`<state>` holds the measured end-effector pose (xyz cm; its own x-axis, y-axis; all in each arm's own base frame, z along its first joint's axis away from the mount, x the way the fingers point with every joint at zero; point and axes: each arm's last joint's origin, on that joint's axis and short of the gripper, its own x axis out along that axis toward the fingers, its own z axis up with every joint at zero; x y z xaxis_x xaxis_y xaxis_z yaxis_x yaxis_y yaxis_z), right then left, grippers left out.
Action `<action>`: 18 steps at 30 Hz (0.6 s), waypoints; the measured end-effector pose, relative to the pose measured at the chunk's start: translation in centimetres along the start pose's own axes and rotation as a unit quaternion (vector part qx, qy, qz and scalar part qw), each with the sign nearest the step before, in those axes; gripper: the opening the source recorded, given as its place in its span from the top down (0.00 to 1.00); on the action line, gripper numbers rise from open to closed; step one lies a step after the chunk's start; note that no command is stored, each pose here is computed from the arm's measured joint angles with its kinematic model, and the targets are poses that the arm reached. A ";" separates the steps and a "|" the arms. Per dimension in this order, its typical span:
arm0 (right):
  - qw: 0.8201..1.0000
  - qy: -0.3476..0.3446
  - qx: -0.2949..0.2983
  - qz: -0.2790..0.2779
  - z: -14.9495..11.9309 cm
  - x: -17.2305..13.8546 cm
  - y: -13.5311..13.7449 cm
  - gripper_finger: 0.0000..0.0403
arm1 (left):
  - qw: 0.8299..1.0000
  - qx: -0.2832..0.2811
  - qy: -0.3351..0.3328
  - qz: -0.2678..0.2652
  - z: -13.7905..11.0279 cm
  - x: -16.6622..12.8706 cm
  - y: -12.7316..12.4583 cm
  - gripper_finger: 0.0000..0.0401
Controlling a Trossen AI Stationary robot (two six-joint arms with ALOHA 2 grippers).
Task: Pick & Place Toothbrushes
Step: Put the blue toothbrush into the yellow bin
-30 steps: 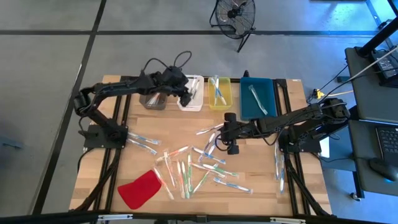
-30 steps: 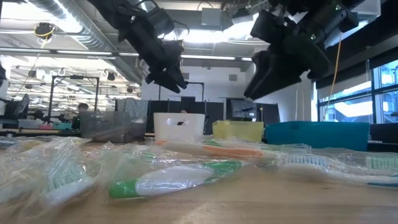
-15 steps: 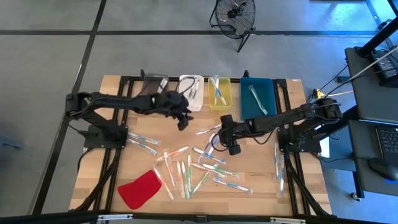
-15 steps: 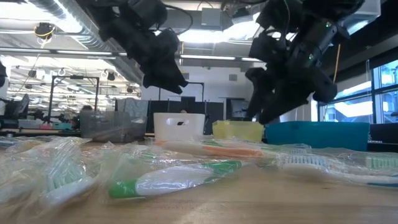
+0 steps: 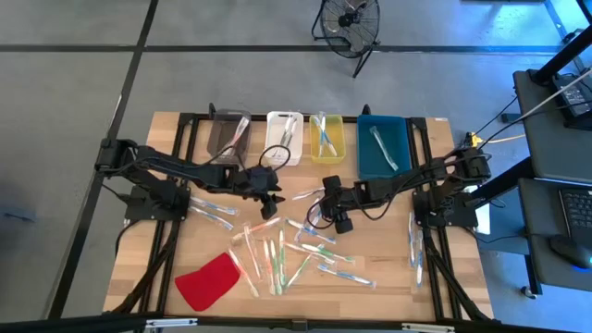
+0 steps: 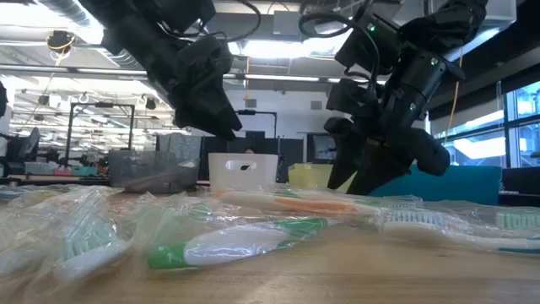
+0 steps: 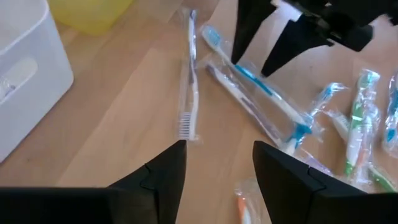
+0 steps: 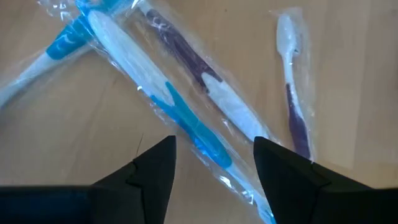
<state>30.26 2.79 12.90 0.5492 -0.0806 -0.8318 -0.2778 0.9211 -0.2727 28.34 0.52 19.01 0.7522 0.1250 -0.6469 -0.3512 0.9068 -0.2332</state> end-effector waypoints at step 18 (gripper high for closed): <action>0.998 0.007 0.050 0.047 -0.9 1.7 -0.9 0.49 | 1.000 -0.005 -0.014 0.012 -0.5 -0.2 -1.4 0.56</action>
<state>30.76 1.49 11.33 0.5129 0.0040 -0.8584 -0.2469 0.9584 -0.1430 28.36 -1.00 19.10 0.7593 0.1582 -0.6312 -0.3744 0.8995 -0.2250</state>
